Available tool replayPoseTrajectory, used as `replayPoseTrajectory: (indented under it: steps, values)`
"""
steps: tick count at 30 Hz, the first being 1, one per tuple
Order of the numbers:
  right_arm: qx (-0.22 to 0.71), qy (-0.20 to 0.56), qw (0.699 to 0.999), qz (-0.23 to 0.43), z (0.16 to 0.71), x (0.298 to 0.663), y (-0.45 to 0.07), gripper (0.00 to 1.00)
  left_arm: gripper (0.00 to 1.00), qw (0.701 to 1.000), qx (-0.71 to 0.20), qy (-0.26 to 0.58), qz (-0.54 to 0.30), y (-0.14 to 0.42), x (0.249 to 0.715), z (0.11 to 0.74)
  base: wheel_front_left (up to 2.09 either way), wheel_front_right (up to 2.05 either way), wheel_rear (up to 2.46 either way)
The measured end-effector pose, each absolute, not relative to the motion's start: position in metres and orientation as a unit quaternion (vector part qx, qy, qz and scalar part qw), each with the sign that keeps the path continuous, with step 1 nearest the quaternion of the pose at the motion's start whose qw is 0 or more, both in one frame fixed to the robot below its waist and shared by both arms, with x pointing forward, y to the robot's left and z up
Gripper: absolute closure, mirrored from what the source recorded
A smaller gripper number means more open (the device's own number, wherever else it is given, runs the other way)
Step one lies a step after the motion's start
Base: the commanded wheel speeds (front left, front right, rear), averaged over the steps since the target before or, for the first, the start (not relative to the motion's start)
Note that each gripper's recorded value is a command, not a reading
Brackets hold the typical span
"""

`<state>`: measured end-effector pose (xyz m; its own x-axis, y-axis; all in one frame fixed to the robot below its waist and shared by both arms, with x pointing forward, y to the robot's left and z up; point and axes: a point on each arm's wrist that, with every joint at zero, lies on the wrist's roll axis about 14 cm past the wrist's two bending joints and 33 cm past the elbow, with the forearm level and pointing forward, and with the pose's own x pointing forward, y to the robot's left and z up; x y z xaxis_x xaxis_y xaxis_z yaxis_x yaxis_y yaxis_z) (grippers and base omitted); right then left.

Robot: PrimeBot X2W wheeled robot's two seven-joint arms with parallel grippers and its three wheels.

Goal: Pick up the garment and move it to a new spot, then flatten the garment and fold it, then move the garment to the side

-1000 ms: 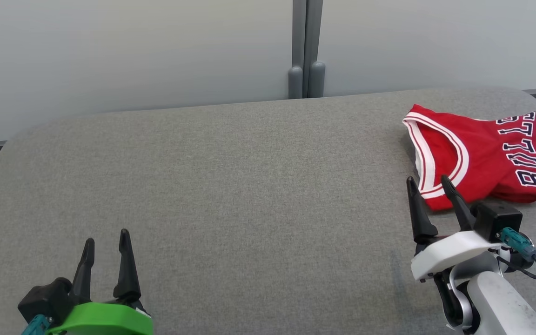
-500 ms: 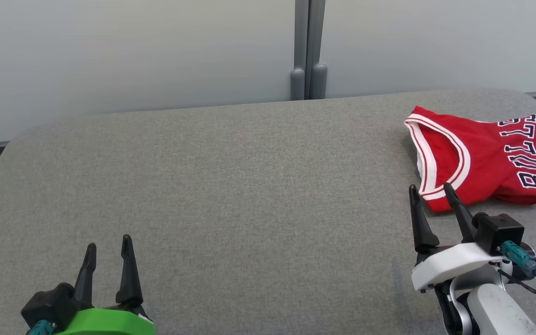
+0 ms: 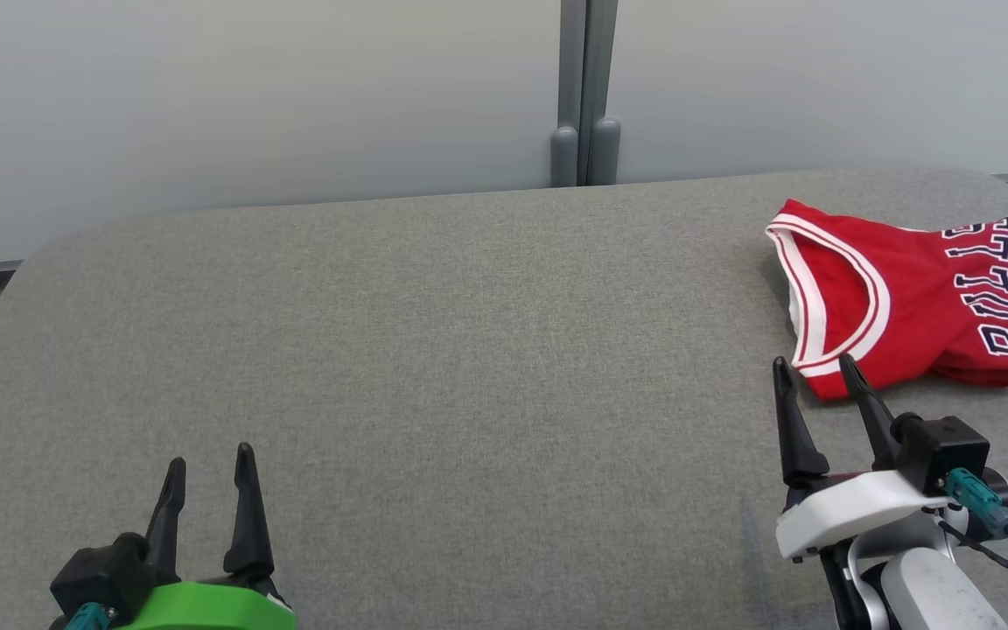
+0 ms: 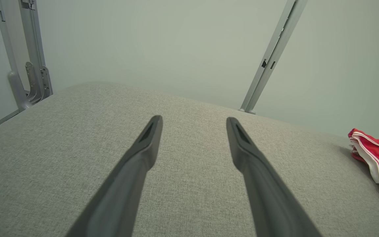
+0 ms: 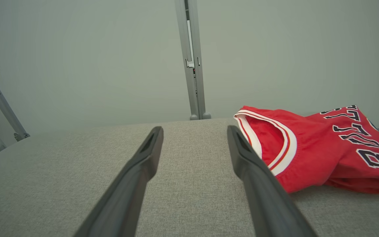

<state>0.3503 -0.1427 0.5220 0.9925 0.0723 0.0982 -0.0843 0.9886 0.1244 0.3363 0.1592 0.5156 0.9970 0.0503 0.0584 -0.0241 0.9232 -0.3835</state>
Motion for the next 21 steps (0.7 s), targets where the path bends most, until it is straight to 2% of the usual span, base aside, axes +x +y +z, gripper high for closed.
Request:
replayPoseTrajectory:
  steps: [18, 19, 21]
  values:
    - [0.066, -0.051, 0.996, 0.039, 0.5237, 0.3487, -0.1387, 0.0, 0.0, 0.982, -0.187, -0.032, 0.023, 0.161, 0.3353, 0.514, 0.0, 0.0, 0.0]
    - [0.066, -0.051, 0.996, 0.039, 0.524, 0.3489, -0.139, 1.0, 1.0, 0.982, -0.184, -0.032, 0.023, 0.161, 0.3353, 0.5138, 0.0, 0.0, 0.0]
    - [0.066, -0.04, 0.996, 0.039, 0.5167, 0.3473, -0.1378, 1.0, 1.0, 0.983, -0.183, -0.02, 0.023, 0.1591, 0.3343, 0.5066, 0.0, 0.0, 0.0]
